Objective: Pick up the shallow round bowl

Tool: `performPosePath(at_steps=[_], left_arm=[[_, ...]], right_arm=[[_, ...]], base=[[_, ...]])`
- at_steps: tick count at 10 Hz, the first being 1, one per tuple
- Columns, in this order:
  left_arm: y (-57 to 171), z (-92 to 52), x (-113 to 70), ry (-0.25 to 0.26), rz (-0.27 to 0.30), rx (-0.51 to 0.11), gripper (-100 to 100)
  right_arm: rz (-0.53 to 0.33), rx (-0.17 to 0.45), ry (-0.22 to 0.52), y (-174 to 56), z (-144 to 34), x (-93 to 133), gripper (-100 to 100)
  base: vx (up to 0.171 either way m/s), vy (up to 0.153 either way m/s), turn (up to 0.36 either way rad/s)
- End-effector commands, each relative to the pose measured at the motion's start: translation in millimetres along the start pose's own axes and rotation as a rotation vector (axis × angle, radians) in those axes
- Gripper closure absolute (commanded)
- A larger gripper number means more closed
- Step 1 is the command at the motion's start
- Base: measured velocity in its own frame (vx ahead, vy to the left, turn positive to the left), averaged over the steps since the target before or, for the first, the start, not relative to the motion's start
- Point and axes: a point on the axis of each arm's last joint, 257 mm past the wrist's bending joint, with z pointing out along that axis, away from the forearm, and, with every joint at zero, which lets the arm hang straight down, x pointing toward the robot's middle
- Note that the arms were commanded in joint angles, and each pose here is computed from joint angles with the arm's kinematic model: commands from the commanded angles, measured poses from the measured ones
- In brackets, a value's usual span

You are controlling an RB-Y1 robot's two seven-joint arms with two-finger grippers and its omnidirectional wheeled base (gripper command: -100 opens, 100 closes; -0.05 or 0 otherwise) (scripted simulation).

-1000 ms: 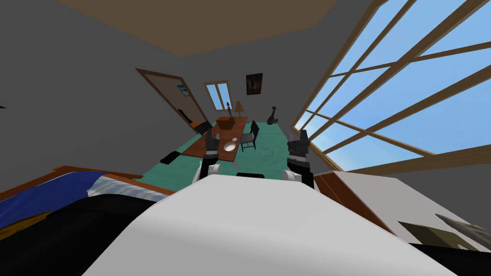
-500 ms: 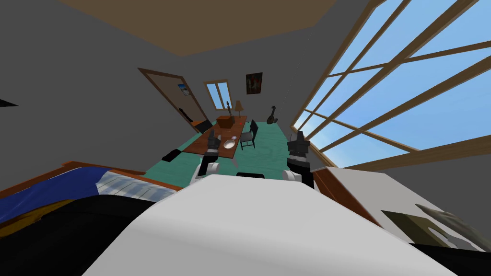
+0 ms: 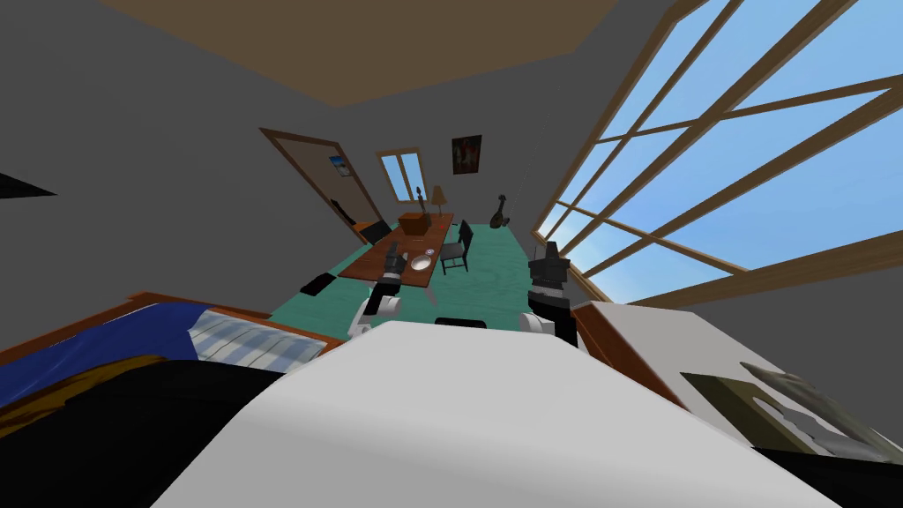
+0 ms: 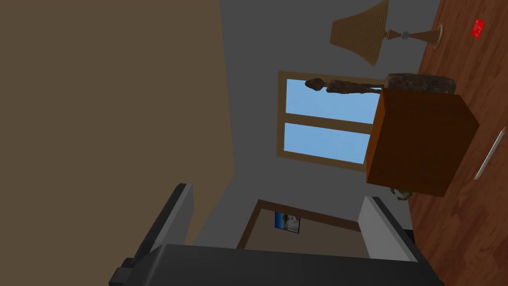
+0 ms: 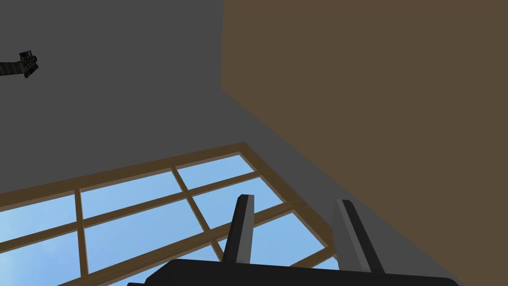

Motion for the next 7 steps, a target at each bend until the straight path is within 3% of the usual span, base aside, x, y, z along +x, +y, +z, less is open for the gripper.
performPosePath(at_steps=[1,7], left_arm=[[9,0.7,-0.6,-0.001,-0.008,-0.039,-100],[53,5.8,-11.8,-0.006,-0.048,-0.187,-100]], right_arm=[[0.000,0.000,0.000,0,0.0,0,0],[0.000,0.000,0.000,0,0.0,0,0]], base=[[-0.039,-0.032,0.002],[-0.023,-0.025,-0.001]])
